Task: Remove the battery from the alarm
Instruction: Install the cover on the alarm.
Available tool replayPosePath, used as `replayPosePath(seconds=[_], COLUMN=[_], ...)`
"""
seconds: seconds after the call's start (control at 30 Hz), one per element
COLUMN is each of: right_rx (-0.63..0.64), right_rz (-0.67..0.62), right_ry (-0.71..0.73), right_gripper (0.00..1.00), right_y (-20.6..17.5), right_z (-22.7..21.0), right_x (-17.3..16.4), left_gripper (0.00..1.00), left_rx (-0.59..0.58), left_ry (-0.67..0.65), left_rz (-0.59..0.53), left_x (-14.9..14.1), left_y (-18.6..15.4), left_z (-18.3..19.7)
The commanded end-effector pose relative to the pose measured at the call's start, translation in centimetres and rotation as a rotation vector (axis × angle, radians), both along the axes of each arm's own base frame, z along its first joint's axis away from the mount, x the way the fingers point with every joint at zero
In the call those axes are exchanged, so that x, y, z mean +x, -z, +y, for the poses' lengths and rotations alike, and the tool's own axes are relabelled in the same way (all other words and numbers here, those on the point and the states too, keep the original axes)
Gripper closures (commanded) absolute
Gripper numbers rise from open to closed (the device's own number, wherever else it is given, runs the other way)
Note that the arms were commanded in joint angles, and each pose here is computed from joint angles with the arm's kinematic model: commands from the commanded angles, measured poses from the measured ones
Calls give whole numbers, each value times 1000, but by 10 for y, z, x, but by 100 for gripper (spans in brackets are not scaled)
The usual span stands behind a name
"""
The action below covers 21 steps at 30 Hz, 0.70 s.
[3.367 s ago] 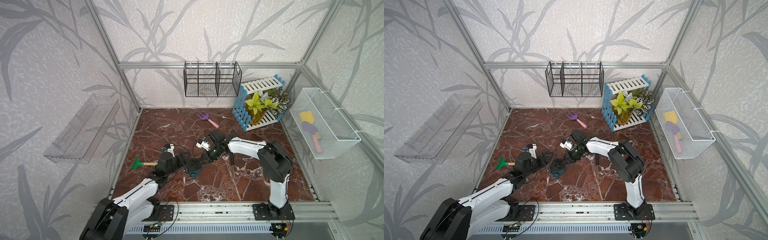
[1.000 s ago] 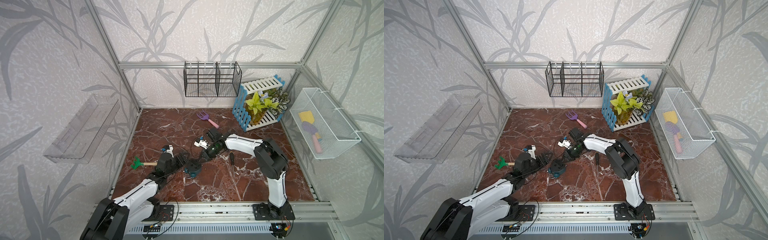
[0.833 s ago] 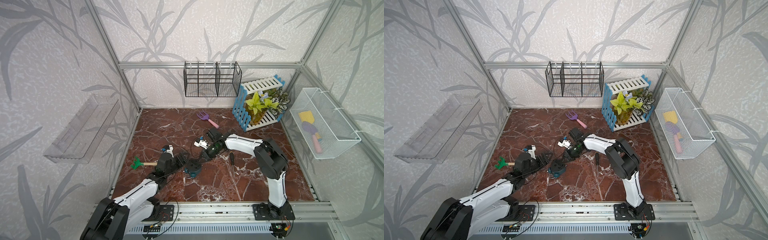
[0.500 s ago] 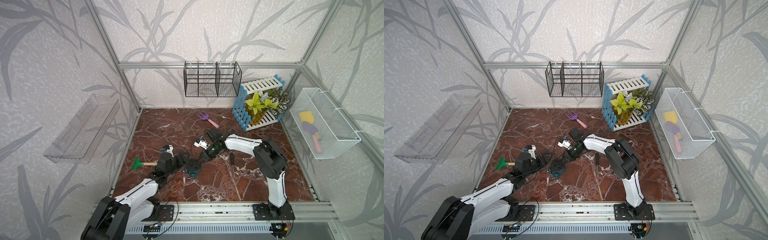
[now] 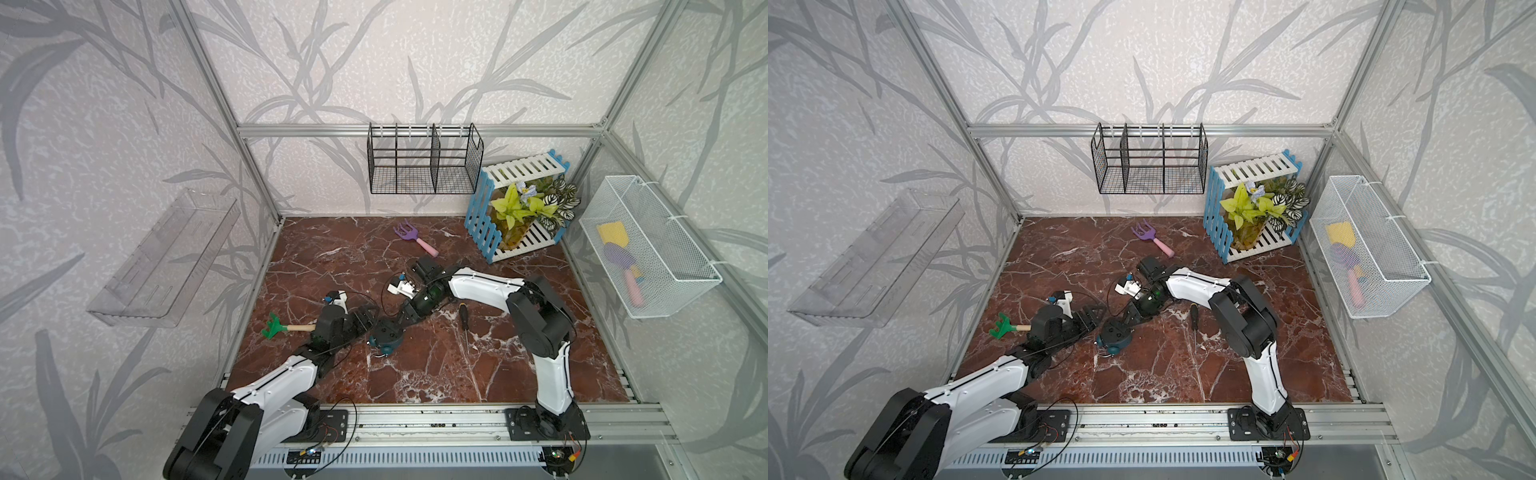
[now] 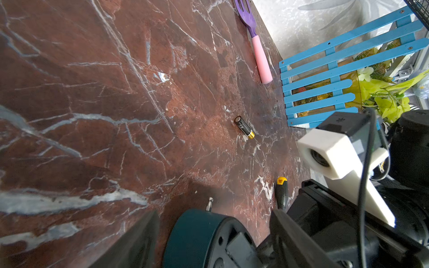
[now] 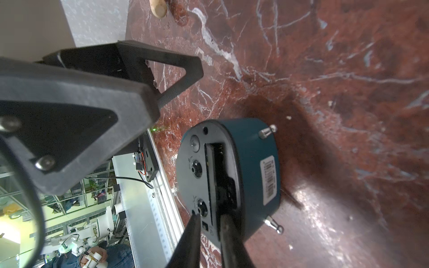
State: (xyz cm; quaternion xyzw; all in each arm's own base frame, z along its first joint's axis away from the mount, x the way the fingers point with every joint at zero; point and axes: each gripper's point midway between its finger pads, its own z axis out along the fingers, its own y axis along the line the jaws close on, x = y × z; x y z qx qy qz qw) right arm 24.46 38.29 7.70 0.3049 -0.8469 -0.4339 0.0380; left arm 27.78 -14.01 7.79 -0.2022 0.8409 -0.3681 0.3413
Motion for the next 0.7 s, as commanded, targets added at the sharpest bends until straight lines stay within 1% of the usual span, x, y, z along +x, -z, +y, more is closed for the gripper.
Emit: replayPosePath(seconds=[0.0, 0.37, 0.6, 0.67], right_rx=[-21, -26, -33, -38], right_rz=[-16, -44, -101, -111], right_ry=[-5, -5, 18, 33], right_gripper=[77, 74, 72, 70], right_y=[0, -8, -16, -15], right_z=[-2, -4, -8, -7], right_x=[4, 7, 14, 18], left_gripper=[20, 21, 21, 20], left_rx=[-17, -13, -6, -3], left_ry=[5, -2, -11, -16], left_rz=[-38, -41, -47, -50], left_x=[8, 9, 9, 9], left_y=[-13, -14, -15, -15], left_z=[-3, -1, 1, 3])
